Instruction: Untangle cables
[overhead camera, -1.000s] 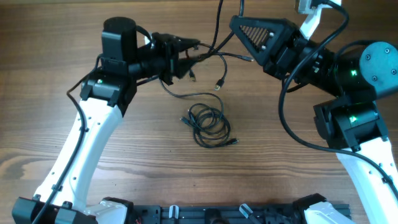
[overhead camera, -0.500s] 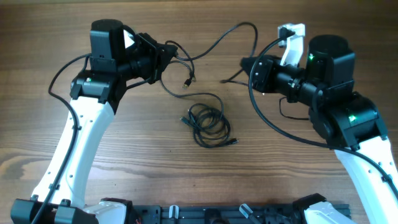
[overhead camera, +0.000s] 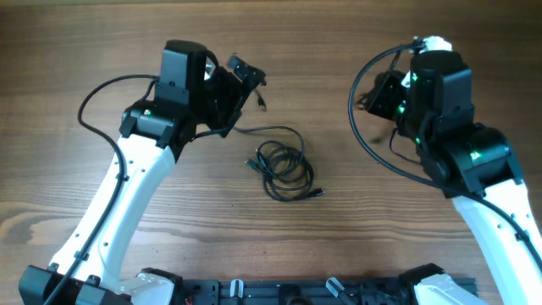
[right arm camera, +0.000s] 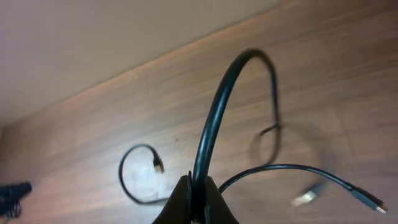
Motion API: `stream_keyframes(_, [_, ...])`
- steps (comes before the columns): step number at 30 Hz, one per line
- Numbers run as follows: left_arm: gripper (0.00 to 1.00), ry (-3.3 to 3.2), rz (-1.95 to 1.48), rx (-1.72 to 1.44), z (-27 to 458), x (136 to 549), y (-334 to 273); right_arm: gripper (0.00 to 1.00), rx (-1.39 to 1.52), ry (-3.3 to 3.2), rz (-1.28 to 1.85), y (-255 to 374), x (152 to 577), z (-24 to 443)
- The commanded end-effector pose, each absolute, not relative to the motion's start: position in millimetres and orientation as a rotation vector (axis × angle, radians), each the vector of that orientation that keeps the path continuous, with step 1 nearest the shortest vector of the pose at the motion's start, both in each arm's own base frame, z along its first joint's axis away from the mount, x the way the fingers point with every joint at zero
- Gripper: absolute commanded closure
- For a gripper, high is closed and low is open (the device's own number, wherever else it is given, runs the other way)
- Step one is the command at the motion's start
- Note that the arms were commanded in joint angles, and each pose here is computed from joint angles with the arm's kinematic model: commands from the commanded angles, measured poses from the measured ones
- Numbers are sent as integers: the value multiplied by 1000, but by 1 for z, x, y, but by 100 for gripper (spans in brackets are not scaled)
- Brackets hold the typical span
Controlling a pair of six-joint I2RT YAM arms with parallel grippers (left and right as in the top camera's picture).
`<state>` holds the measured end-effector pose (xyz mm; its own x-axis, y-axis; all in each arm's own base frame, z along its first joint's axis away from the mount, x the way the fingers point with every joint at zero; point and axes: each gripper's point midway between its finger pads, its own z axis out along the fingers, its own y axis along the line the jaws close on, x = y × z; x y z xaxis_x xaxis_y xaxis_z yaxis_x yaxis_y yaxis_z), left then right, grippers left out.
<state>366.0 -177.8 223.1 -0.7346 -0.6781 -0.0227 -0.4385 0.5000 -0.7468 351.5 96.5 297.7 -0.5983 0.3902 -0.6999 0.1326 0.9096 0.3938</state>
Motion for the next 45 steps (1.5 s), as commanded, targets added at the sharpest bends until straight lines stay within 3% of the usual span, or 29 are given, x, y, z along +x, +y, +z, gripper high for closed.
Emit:
stream_keyframes(1, [0, 2433, -962, -969, 213, 368, -165, 96, 370, 2183, 471, 112, 367, 299])
stream_keyframes(7, [0, 2453, -948, -982, 210, 364, -164, 96, 257, 1976, 530, 130, 422, 330])
stream_keyframes(13, [0, 2453, -948, -982, 210, 364, -164, 96, 447, 1764, -14, -29, 500, 318])
stream_keyframes(14, [0, 2454, -947, -982, 210, 364, -164, 91, 514, 1739, -59, -67, 509, 309])
stream_keyframes(16, [0, 2472, -932, -994, 206, 360, -163, 78, 600, 1738, -124, -122, 513, 287])
stream_keyframes(17, [0, 2486, -920, -968, 205, 359, -162, 41, 644, 1751, -163, -146, 511, 273])
stream_keyframes(18, [0, 2496, -908, -918, 205, 358, -162, 13, 689, 1792, -198, -166, 506, 254])
stream_keyframes(19, [0, 2503, -900, -892, 204, 358, -162, 1, 726, 1837, -214, -176, 501, 237])
stream_keyframes(23, [0, 2506, -898, -894, 204, 357, -162, 0, 771, 2007, -253, -182, 485, 190])
stream_keyframes(27, [0, 2507, -898, -895, 204, 357, -162, 0, 709, 2160, 217, -115, 493, 164])
stream_keyframes(30, [0, 2510, -895, -897, 203, 357, -162, 0, 1176, 2221, 309, -110, 455, 124])
stream_keyframes(36, [0, 2520, -888, -902, 201, 355, -161, 0, 1248, 2345, 38, -129, 414, 100])
stream_keyframes(40, [0, 2519, -889, -903, 201, 355, -161, 0, 1063, 2375, -47, -139, 427, 91])
stream_keyframes(45, [0, 2519, -888, -903, 201, 355, -161, 3, 977, 2476, -238, -158, 430, 37])
